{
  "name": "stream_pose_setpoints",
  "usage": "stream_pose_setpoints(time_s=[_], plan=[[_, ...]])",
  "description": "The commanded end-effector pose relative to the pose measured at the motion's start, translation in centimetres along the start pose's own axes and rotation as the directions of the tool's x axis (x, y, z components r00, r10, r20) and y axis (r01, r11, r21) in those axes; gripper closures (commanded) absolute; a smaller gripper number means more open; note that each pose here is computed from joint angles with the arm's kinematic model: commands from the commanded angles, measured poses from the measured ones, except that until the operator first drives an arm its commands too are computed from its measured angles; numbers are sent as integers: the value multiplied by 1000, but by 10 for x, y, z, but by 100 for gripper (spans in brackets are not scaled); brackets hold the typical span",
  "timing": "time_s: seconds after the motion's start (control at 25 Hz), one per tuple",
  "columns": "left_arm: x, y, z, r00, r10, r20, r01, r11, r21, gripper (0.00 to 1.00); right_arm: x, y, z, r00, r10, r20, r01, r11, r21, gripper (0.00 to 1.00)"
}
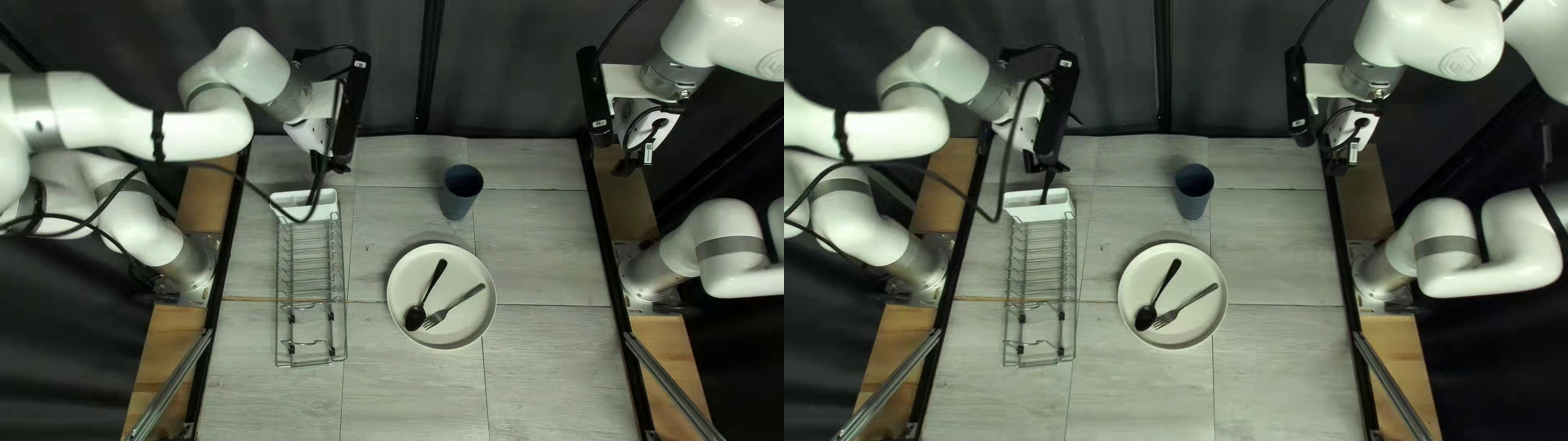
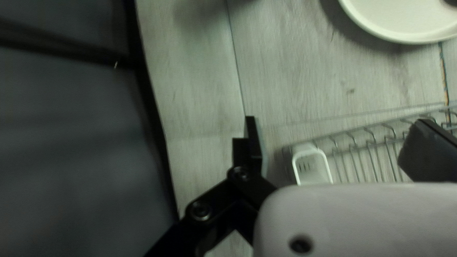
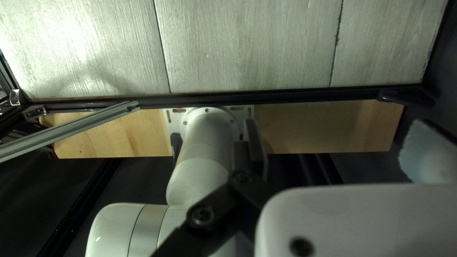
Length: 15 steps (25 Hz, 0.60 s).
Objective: Pick up and place plate onto table. Place down one fork to the left of the plate. Place spoon and knife to the right of the plate. Place cup above the knife and spoon
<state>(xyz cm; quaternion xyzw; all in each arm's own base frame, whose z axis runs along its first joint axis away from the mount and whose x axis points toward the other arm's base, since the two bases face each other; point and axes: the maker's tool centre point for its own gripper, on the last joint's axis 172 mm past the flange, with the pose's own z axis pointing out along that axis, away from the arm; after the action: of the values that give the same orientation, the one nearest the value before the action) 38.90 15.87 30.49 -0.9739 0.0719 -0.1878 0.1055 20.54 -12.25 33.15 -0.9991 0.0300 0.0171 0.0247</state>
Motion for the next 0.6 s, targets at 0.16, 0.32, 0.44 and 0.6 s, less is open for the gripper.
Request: stream_pose_setpoints(time_s=[0.16, 0.32, 0.44, 0.6], plan=[[0, 0, -1, 1000, -1, 5, 1, 1000, 4, 0, 0, 0, 0, 1000, 0, 0, 0, 1000, 0, 0], [-15, -6, -10, 992, 2, 125, 4, 999, -46, 0, 0, 0, 0, 1000, 0, 0, 0, 1000, 0, 0], [-27, -2, -15, 964, 45, 261, -17, 994, -110, 0, 0, 0, 0, 1000, 0, 0, 0, 1000, 0, 0], [-28, -2, -17, 958, 59, 279, -27, 993, -119, 0, 0, 0, 0, 1000, 0, 0, 0, 1000, 0, 0]])
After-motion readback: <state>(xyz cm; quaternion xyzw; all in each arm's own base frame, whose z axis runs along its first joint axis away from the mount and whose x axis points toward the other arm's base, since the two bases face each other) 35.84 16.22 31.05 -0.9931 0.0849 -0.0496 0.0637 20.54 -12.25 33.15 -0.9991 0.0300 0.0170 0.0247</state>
